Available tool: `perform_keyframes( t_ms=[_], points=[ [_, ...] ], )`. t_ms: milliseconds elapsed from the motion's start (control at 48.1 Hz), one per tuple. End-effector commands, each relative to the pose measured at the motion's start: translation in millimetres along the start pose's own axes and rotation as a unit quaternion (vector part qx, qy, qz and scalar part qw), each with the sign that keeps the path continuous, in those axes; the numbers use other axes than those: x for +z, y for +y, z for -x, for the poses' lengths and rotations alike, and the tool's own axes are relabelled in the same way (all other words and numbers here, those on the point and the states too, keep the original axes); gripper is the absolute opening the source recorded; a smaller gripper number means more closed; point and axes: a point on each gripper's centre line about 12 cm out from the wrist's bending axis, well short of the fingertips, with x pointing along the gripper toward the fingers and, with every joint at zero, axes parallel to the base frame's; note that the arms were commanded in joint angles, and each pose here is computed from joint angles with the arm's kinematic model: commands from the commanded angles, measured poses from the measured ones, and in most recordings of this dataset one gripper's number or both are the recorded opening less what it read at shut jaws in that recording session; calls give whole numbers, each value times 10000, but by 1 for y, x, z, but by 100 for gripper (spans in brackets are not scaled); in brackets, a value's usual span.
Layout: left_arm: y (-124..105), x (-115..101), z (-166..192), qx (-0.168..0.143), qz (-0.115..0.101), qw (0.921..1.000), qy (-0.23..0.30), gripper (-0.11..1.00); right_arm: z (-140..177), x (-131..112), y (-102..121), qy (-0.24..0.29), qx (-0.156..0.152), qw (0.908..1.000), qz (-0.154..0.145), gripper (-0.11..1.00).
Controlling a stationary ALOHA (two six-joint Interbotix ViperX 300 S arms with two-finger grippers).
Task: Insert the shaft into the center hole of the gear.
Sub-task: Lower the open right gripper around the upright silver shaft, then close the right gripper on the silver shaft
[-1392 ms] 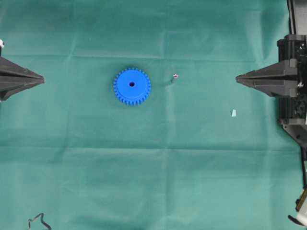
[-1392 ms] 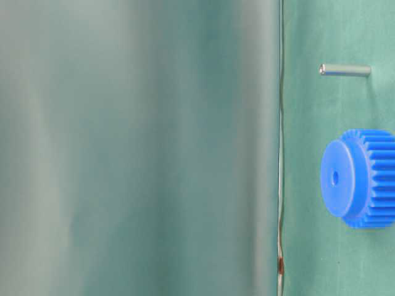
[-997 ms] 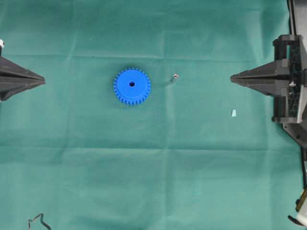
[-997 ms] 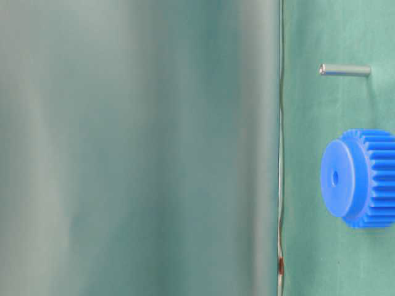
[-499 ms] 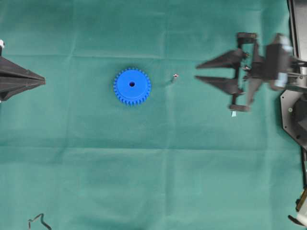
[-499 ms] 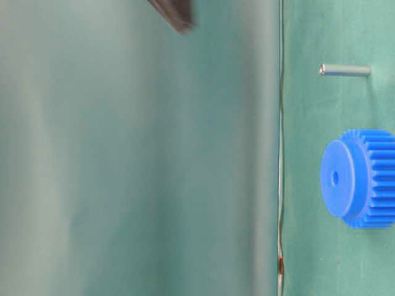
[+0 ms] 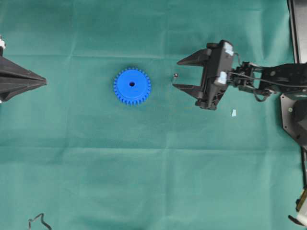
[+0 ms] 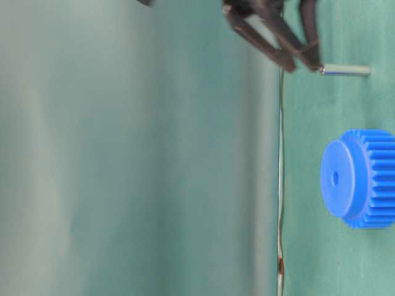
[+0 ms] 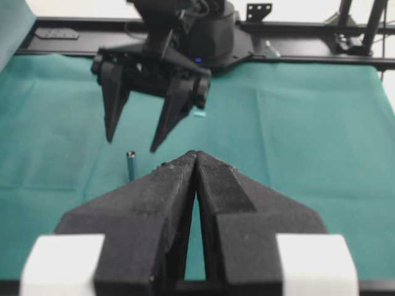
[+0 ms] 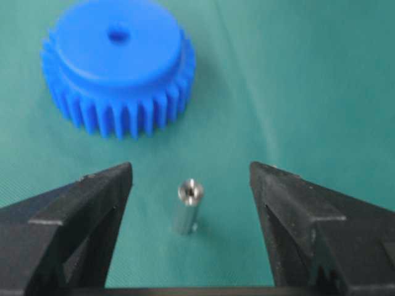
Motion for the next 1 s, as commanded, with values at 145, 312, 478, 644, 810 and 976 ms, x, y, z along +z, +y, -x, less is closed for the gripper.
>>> perform_keyframes(
  t_ms=[145, 312, 478, 644, 810, 976],
  points=[
    [0, 8, -2, 5, -8, 10000, -69, 0, -12, 1, 0, -16, -36, 10000, -60, 76],
    [0, 8, -2, 5, 0, 10000, -54, 0, -11, -1, -1, 6, -38, 10000, -66, 75],
    [0, 7, -2, 5, 38, 10000, -23, 0, -11, -1, 0, 15, -31, 10000, -70, 71],
    [0, 6, -3, 5, 92, 10000, -15, 0, -10, -6, 2, 185, 1, 9998, -51, 52],
    [0, 6, -3, 5, 84, 10000, -15, 0, -10, -7, 3, 255, 12, 9997, -42, 17],
    [0, 7, -2, 5, 84, 10000, -31, 0, -11, -4, 3, 209, 17, 9998, -53, 16]
  ],
)
